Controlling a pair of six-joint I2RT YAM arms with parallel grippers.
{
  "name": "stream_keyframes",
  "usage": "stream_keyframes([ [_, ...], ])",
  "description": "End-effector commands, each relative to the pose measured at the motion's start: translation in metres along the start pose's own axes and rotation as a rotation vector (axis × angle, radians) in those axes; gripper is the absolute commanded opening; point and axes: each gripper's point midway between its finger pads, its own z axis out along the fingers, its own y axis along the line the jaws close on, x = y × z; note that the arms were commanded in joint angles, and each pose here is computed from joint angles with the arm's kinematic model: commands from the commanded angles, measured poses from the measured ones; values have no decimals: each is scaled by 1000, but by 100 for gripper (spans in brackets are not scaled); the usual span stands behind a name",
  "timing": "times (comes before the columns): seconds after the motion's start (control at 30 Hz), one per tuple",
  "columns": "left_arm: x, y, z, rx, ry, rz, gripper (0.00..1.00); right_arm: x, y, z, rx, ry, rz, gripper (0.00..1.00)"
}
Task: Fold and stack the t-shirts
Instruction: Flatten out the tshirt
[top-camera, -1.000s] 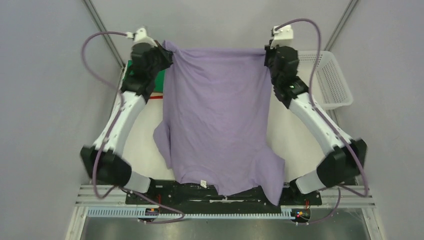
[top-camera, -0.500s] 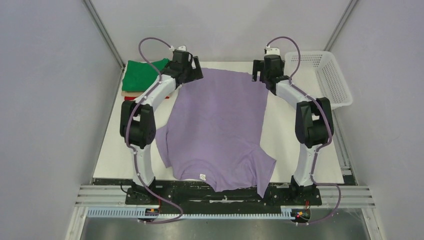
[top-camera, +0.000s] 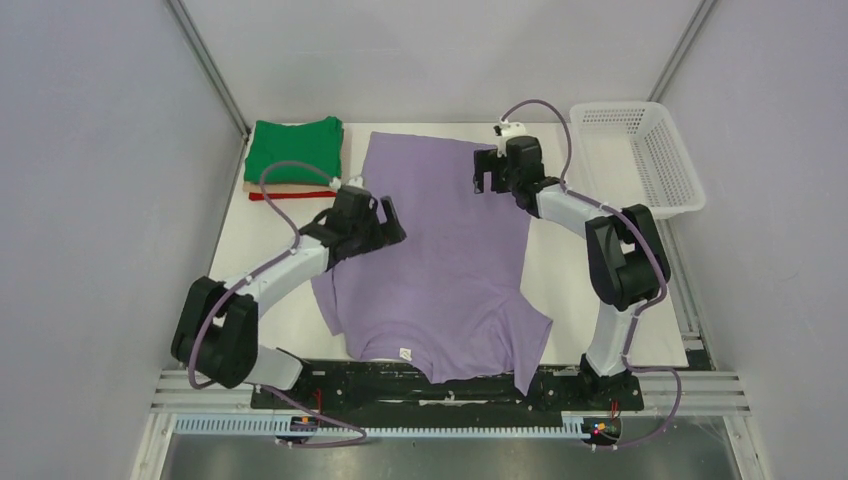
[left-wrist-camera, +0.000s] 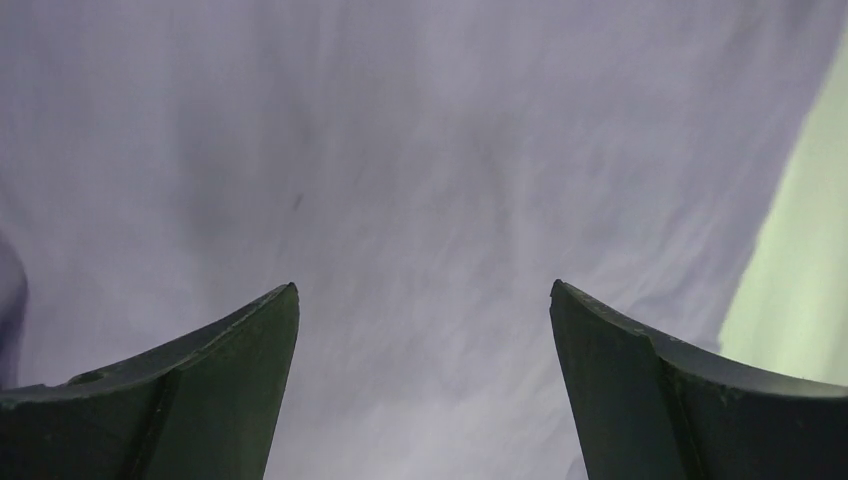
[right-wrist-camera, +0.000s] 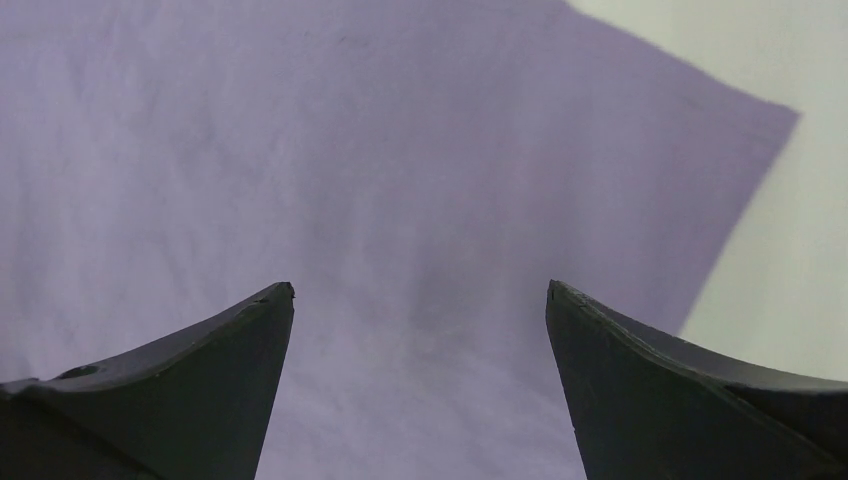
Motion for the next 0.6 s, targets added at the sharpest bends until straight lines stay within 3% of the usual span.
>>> stream_keyframes([
  [0.0,50,18,-22,17,55,-170,100,21,25,8,-59,9,-19,98],
  [0.23,84,63,-30,-107,40,-228,100,58,45,7,-87,80,-24,98],
  [0.57,79,102,21,-414,111,-204,100,137,55,-43,-100,211,49,98],
])
